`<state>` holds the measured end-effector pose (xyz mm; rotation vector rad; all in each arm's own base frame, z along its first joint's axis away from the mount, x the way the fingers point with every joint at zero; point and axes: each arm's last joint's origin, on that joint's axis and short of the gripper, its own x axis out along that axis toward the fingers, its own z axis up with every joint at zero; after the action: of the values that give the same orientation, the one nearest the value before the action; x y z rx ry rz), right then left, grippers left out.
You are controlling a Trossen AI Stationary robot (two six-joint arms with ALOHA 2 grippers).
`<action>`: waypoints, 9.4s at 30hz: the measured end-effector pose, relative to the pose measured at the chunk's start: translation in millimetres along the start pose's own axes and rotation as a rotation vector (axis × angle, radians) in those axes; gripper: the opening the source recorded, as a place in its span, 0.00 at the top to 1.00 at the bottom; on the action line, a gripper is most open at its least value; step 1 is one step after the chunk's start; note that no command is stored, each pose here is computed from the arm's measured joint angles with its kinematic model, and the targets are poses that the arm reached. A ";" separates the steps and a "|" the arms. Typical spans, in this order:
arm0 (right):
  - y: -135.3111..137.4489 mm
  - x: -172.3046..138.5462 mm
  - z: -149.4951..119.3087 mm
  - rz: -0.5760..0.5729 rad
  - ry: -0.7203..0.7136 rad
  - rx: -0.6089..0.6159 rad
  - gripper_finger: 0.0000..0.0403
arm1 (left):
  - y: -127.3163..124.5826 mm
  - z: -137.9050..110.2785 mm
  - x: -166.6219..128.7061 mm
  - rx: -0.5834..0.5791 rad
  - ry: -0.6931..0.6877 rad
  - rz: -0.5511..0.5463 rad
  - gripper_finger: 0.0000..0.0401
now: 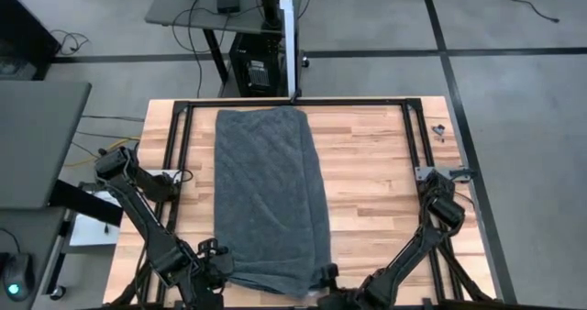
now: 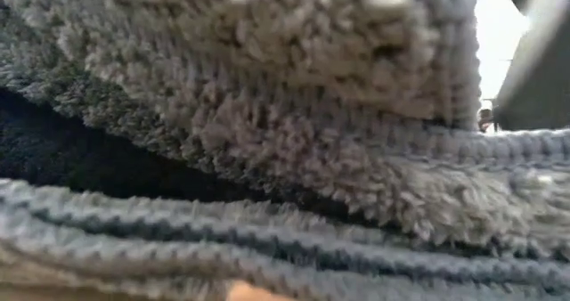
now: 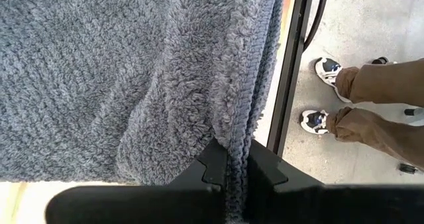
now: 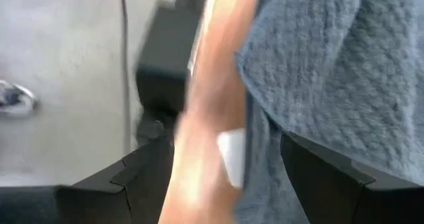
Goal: Roll towel
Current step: Roll the black towel
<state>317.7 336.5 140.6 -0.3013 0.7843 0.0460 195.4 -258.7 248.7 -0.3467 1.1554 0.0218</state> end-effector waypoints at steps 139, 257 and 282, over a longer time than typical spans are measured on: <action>-29.2 58.5 -1.0 -0.013 0.081 -0.134 0.99 | -49.5 -30.3 95.6 0.094 0.054 0.052 0.61; -102.0 -71.8 16.5 0.583 0.220 0.658 1.00 | -17.0 17.5 34.6 -0.161 0.057 -0.290 1.00; -145.0 -7.0 -51.5 0.507 0.285 0.746 0.99 | 39.7 13.3 95.4 -0.261 0.090 -0.082 1.00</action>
<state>299.3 183.8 147.4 0.6154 1.0864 0.1835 238.6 -232.7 157.5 -0.6317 1.2292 0.0865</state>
